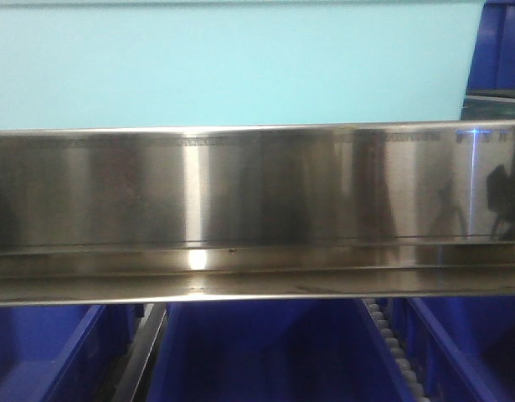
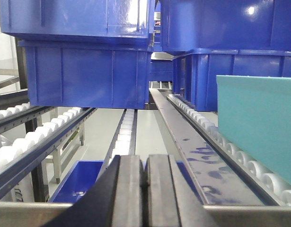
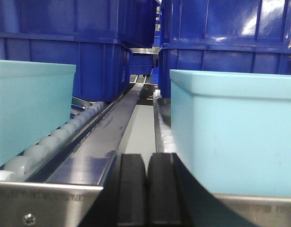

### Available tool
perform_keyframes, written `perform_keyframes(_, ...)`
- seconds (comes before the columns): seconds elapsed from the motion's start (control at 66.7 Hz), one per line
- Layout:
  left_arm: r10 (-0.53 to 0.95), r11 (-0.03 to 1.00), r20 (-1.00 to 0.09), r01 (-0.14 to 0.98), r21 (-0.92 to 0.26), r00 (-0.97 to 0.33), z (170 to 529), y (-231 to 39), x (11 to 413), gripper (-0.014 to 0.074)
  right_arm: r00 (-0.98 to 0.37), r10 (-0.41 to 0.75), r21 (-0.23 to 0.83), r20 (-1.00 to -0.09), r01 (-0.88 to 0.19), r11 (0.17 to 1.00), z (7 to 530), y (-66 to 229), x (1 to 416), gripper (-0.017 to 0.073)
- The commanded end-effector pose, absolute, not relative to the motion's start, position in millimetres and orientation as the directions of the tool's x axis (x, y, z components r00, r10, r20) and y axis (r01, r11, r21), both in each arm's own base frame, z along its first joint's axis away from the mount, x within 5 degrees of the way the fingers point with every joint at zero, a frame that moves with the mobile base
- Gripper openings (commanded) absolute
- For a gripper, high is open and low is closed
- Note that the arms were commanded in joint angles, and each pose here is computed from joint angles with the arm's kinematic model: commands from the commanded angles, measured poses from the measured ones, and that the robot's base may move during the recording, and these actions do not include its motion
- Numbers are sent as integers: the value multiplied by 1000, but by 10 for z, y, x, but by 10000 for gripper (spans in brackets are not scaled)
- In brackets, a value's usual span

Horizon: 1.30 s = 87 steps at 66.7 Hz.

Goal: Move two blue bins to right shelf middle

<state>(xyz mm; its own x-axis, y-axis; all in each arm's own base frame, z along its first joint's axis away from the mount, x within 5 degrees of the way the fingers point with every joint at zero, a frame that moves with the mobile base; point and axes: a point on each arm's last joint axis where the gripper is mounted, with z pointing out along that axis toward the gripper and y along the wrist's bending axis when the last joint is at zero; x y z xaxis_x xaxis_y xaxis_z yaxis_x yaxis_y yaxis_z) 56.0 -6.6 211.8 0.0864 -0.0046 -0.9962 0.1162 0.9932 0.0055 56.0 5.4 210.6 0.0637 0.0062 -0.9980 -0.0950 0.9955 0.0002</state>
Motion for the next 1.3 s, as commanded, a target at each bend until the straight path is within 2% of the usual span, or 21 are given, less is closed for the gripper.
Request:
perform_keyframes(0.0, -5, 994, -993, 113, 8, 115, 2157, -64, 555, -111, 82, 3, -5, -997, -93, 996, 2127, 53, 559, -164)
perform_keyframes(0.195, -5, 994, -994, 112, 7, 112, 2167, -63, 553, -111, 68, 1, -5, -998, -94, 996, 2114, 54, 560, -164)
perform_keyframes(0.255, -6, 994, -992, 110, 7, 124, 2302, -58, 527, -111, 44, -1, -6, -999, -99, 995, 2241, 56, 530, -164)
perform_keyframes(0.39, 2, 995, -999, 97, 7, 45, 2625, -33, 417, -111, 59, -1, -8, -998, -108, 994, 2631, 53, 407, -164)
perform_keyframes(0.495, 5, 996, -1000, 92, 6, 5, 2889, -25, 384, -111, -14, -12, -10, -1000, -118, 993, 2897, 56, 349, -164)
perform_keyframes(0.645, 10, 996, -998, 87, 5, -59, 3302, -30, 474, -111, -156, -30, -9, -987, -129, 992, 3239, 72, 436, -164)
perform_keyframes(0.809, 17, 996, -992, 85, 6, -126, 3711, -58, 738, -111, -208, -36, -8, -977, -132, 991, 3661, 98, 693, -164)
perform_keyframes(0.989, 13, 996, -997, 89, 6, -76, 3984, -90, 991, -111, -244, -40, -7, -969, -133, 991, 3999, 128, 1005, -164)
perform_keyframes(1.289, 2, 995, -1000, 97, 5, 28, 4076, -108, 1083, -111, -191, -21, 5, -981, -132, 991, 4139, 148, 1195, -164)
